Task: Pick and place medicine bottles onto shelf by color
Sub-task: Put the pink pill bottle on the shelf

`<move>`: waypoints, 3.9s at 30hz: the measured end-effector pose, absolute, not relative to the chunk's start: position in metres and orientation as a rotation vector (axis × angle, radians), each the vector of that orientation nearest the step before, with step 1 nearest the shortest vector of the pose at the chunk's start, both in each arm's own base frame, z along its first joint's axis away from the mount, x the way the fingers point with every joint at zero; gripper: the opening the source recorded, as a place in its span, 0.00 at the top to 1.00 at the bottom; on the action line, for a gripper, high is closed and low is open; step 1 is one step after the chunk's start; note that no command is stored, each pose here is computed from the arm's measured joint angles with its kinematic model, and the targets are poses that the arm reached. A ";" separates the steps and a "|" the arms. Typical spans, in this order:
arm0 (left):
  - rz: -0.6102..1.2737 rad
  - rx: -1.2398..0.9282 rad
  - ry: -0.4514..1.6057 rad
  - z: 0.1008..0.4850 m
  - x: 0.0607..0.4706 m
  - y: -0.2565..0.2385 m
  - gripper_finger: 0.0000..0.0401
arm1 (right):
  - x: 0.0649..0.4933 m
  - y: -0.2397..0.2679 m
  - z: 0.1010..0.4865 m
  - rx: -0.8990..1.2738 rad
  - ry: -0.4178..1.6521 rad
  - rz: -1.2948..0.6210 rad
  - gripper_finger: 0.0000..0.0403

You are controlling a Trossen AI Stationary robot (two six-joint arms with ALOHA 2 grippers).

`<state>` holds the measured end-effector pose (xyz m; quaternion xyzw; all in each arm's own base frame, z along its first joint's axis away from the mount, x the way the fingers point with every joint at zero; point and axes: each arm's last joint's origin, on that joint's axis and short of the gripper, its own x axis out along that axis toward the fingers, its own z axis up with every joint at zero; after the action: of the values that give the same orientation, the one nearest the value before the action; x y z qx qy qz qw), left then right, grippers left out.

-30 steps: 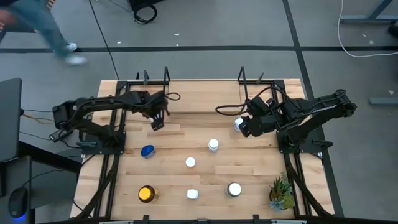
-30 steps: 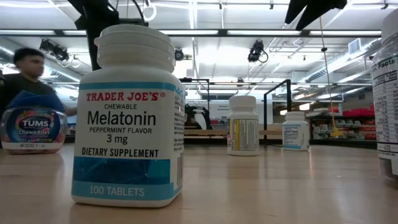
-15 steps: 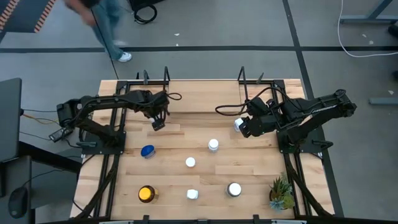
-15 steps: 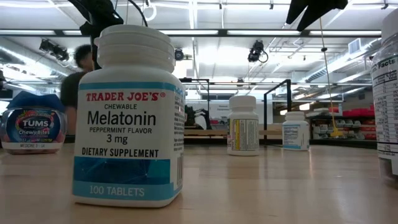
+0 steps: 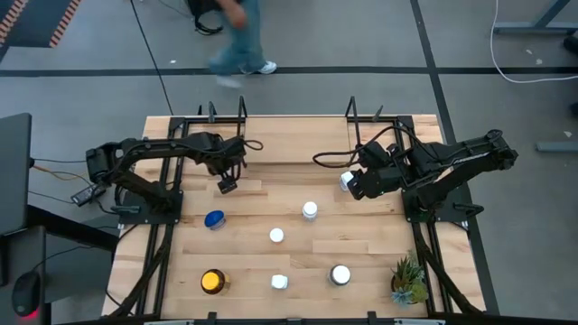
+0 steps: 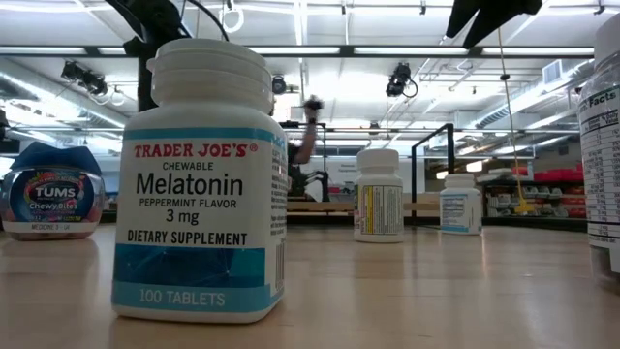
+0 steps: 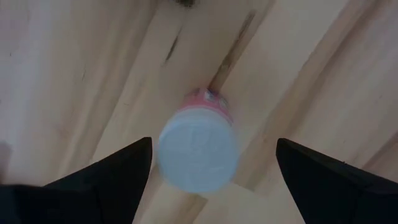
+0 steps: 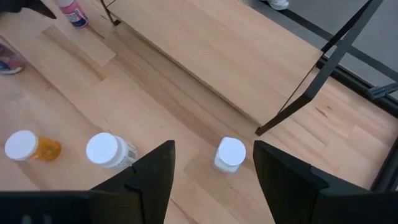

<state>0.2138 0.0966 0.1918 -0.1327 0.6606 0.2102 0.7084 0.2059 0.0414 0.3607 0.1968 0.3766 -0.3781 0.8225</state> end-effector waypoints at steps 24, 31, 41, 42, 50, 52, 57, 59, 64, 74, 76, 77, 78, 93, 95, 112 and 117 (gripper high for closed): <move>0.410 -0.354 1.545 0.194 0.209 0.081 0.60 | 0.206 0.042 0.360 0.416 0.812 -0.795 0.44; 0.370 -0.365 1.521 0.203 0.209 0.063 0.60 | 0.206 0.042 0.360 0.403 0.818 -0.788 0.44; 0.290 -0.334 1.286 0.285 0.241 0.047 0.60 | 0.206 0.042 0.360 0.383 0.828 -0.776 0.44; 0.279 -0.323 1.250 0.295 0.244 0.045 0.60 | 0.206 0.042 0.360 0.384 0.829 -0.774 0.44; 0.246 -0.181 1.053 0.360 0.261 0.048 0.60 | 0.206 0.042 0.360 0.392 0.838 -0.766 0.44; 0.246 -0.132 1.035 0.369 0.272 0.054 0.60 | 0.206 0.042 0.360 0.387 0.840 -0.763 0.44; 0.234 -0.041 1.073 0.376 0.304 0.083 0.60 | 0.206 0.043 0.360 0.380 0.851 -0.751 0.44; 0.226 -0.003 1.121 0.370 0.317 0.099 0.60 | 0.206 0.043 0.360 0.385 0.855 -0.748 0.44; 0.242 0.024 1.227 0.344 0.340 0.151 0.59 | 0.206 0.043 0.360 0.398 0.865 -0.739 0.44; 0.364 -0.020 1.404 0.283 0.343 0.234 0.59 | 0.206 0.043 0.360 0.408 0.861 -0.744 0.44; 0.359 -0.017 1.419 0.279 0.340 0.242 0.59 | 0.206 0.043 0.360 0.409 0.860 -0.745 0.44; 0.345 -0.001 1.426 0.277 0.339 0.245 0.59 | 0.206 0.043 0.360 0.409 0.861 -0.745 0.44; 0.332 0.020 1.427 0.277 0.338 0.247 0.59 | 0.206 0.043 0.360 0.409 0.861 -0.745 0.44; 0.197 0.233 1.436 0.264 0.335 0.260 0.58 | 0.206 0.043 0.360 0.407 0.862 -0.743 0.44; 0.199 0.221 1.452 0.260 0.332 0.263 0.58 | 0.206 0.043 0.360 0.409 0.864 -0.741 0.44; 0.224 0.186 1.477 0.258 0.313 0.283 0.58 | 0.206 0.044 0.359 0.442 0.881 -0.727 0.44; 0.197 0.173 1.508 0.250 0.314 0.284 0.58 | 0.206 0.044 0.359 0.446 0.880 -0.728 0.44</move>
<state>0.3138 0.2837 0.2498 0.0784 0.6825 0.0893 0.7212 0.2058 0.0441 0.3592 0.2091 0.4129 -0.3418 0.8179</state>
